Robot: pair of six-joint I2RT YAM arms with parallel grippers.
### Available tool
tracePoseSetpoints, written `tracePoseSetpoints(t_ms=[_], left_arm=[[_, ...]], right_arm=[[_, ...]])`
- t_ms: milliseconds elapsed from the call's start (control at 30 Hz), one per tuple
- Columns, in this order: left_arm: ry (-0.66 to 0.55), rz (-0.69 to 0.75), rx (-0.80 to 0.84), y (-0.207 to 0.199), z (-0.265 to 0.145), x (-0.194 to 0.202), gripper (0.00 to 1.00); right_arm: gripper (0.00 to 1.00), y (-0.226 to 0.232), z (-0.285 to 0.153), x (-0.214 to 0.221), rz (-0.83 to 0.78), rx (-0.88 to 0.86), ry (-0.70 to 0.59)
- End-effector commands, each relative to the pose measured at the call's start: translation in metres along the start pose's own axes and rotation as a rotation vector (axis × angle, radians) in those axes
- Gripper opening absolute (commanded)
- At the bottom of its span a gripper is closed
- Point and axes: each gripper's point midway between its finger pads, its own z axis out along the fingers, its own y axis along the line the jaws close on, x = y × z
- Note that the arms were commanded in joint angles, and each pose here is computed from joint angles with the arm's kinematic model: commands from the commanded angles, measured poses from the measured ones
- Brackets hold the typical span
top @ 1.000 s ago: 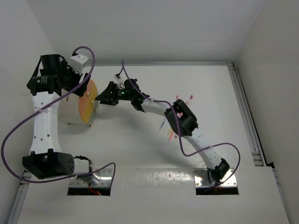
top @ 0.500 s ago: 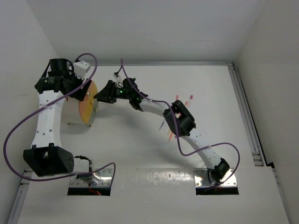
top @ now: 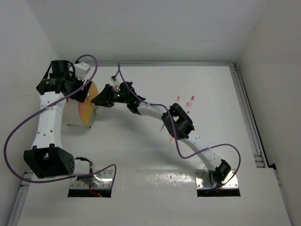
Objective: Sort the stationery into containers
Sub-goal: Open the drawer in the storage box.
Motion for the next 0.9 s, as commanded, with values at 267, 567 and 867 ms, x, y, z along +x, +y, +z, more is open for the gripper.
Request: tracePoseSetpoints(t_ms=[267,567,867], left_arm=[[-0.030,-0.035,-0.020,0.002,0.001,0.000,0.80],[-0.012,-0.048,-0.016,0.004,0.004,0.008,0.79],[0.004,-0.060,-0.024,0.009,0.006,0.012,0.79]], right_arm=[[0.40,0.025,0.008,0.002,-0.040,-0.065,-0.013],[0.15,0.021,0.009,0.004,-0.043,-0.060,-0.011],[0.00,0.027,-0.003,-0.001,-0.052,-0.077,-0.007]])
